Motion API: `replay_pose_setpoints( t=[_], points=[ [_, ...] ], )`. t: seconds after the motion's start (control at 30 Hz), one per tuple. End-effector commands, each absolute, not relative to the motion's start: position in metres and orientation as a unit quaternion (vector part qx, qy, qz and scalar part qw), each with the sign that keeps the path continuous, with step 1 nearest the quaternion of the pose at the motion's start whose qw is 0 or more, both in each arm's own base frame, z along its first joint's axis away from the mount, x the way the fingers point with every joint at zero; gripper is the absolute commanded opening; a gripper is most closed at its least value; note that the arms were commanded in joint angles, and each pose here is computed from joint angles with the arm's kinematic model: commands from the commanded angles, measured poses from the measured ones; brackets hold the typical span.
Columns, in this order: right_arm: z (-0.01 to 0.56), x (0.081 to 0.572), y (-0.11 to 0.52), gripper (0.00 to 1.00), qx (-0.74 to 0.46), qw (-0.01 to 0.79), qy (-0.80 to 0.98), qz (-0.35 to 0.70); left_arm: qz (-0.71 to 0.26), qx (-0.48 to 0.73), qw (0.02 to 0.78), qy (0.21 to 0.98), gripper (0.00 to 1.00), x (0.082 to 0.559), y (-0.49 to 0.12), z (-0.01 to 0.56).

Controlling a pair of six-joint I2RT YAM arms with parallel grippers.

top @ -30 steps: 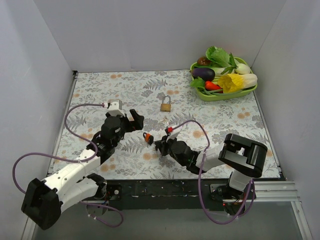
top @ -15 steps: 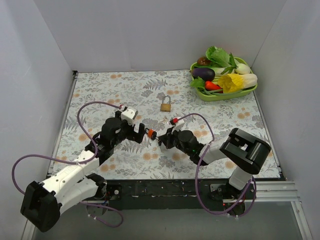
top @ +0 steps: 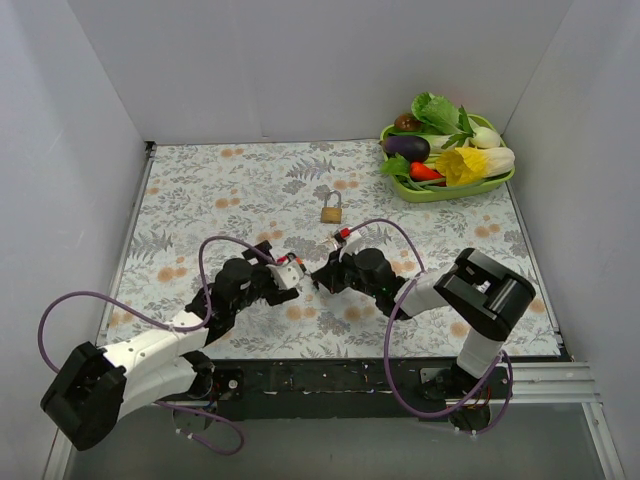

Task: Unlock with the key

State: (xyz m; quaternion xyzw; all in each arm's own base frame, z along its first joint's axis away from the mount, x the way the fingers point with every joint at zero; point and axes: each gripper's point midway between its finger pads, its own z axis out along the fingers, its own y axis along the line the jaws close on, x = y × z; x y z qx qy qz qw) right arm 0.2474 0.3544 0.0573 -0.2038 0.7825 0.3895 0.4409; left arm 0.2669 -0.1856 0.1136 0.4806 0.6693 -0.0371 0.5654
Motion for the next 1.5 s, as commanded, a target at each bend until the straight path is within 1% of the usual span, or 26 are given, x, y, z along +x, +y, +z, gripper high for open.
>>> replay_pose_setpoints(
  t=[0.0, 0.13, 0.23, 0.27, 0.3, 0.33, 0.37, 0.4, 0.43, 0.47, 0.53, 0.57, 0.63, 0.67, 0.73, 0.77, 0.8, 0.9, 0.97, 1.13, 1.2, 1.23, 1.27, 1.37, 1.4, 1.47],
  points=[
    [0.073, 0.254, 0.365, 0.01, -0.214, 0.444, 0.765, 0.414, 0.032, 0.599, 0.595, 0.535, 0.98, 0.264, -0.195, 0.111],
    [0.073, 0.256, 0.363, 0.01, -0.217, 0.441, 0.765, 0.415, 0.013, 0.627, 0.585, 0.514, 0.98, 0.258, -0.205, 0.100],
    [0.071, 0.256, 0.363, 0.01, -0.220, 0.438, 0.767, 0.415, 0.008, 0.625, 0.574, 0.529, 0.98, 0.261, -0.206, 0.092],
    [0.072, 0.255, 0.364, 0.01, -0.219, 0.437, 0.766, 0.417, 0.006, 0.602, 0.598, 0.529, 0.98, 0.267, -0.209, 0.103],
    [0.071, 0.254, 0.362, 0.01, -0.218, 0.436, 0.767, 0.417, 0.002, 0.582, 0.604, 0.545, 0.98, 0.272, -0.206, 0.104],
    [0.071, 0.253, 0.361, 0.01, -0.217, 0.436, 0.766, 0.419, -0.030, 0.540, 0.617, 0.571, 0.98, 0.280, -0.210, 0.116],
    [0.076, 0.253, 0.361, 0.01, -0.212, 0.441, 0.764, 0.422, -0.075, 0.535, 0.600, 0.590, 0.98, 0.280, -0.218, 0.111],
    [0.074, 0.251, 0.358, 0.01, -0.209, 0.439, 0.766, 0.420, -0.090, 0.510, 0.595, 0.615, 0.98, 0.292, -0.210, 0.115],
    [0.076, 0.251, 0.356, 0.01, -0.207, 0.440, 0.766, 0.421, -0.129, 0.473, 0.601, 0.631, 0.96, 0.302, -0.220, 0.136],
    [0.082, 0.251, 0.355, 0.01, -0.201, 0.445, 0.763, 0.424, -0.153, 0.464, 0.578, 0.653, 0.95, 0.302, -0.222, 0.128],
    [0.080, 0.247, 0.347, 0.01, -0.193, 0.444, 0.767, 0.420, -0.178, 0.409, 0.578, 0.683, 0.98, 0.315, -0.224, 0.147],
    [0.085, 0.248, 0.344, 0.01, -0.185, 0.452, 0.767, 0.417, -0.204, 0.381, 0.555, 0.711, 0.98, 0.311, -0.224, 0.140],
    [0.082, 0.247, 0.336, 0.01, -0.183, 0.454, 0.772, 0.404, -0.225, 0.344, 0.550, 0.727, 0.98, 0.310, -0.223, 0.148],
    [0.087, 0.249, 0.333, 0.01, -0.180, 0.464, 0.771, 0.397, -0.253, 0.282, 0.530, 0.759, 0.98, 0.311, -0.223, 0.154],
    [0.083, 0.248, 0.325, 0.01, -0.186, 0.465, 0.777, 0.381, -0.242, 0.189, 0.499, 0.810, 0.98, 0.325, -0.210, 0.151],
    [0.089, 0.252, 0.320, 0.01, -0.176, 0.479, 0.776, 0.370, -0.233, 0.153, 0.461, 0.842, 0.92, 0.327, -0.207, 0.154],
    [0.089, 0.251, 0.316, 0.01, -0.176, 0.481, 0.778, 0.364, -0.230, 0.078, 0.405, 0.881, 0.88, 0.328, -0.205, 0.133],
    [0.096, 0.254, 0.306, 0.01, -0.172, 0.499, 0.776, 0.347, -0.226, -0.032, 0.279, 0.933, 0.73, 0.312, -0.209, 0.118],
    [0.100, 0.255, 0.300, 0.01, -0.171, 0.506, 0.776, 0.335, -0.209, -0.087, 0.233, 0.946, 0.73, 0.302, -0.205, 0.106],
    [0.111, 0.251, 0.294, 0.01, -0.173, 0.516, 0.770, 0.332, -0.194, -0.192, 0.222, 0.936, 0.70, 0.303, -0.199, 0.113],
    [0.114, 0.249, 0.293, 0.01, -0.174, 0.520, 0.766, 0.336, -0.157, -0.223, 0.211, 0.938, 0.71, 0.298, -0.187, 0.102],
    [0.115, 0.247, 0.293, 0.01, -0.177, 0.520, 0.764, 0.338, -0.149, -0.255, 0.200, 0.934, 0.73, 0.296, -0.185, 0.098],
    [0.119, 0.245, 0.293, 0.01, -0.181, 0.526, 0.758, 0.341, -0.137, -0.264, 0.173, 0.939, 0.73, 0.288, -0.185, 0.087],
    [0.121, 0.240, 0.289, 0.01, -0.182, 0.532, 0.752, 0.345, -0.135, -0.300, 0.133, 0.935, 0.68, 0.284, -0.192, 0.073],
    [0.123, 0.239, 0.289, 0.01, -0.182, 0.536, 0.748, 0.347, -0.144, -0.303, 0.100, 0.937, 0.67, 0.281, -0.202, 0.065],
    [0.126, 0.236, 0.284, 0.01, -0.182, 0.542, 0.743, 0.348, -0.146, -0.311, 0.092, 0.935, 0.65, 0.290, -0.210, 0.066]
  ],
)
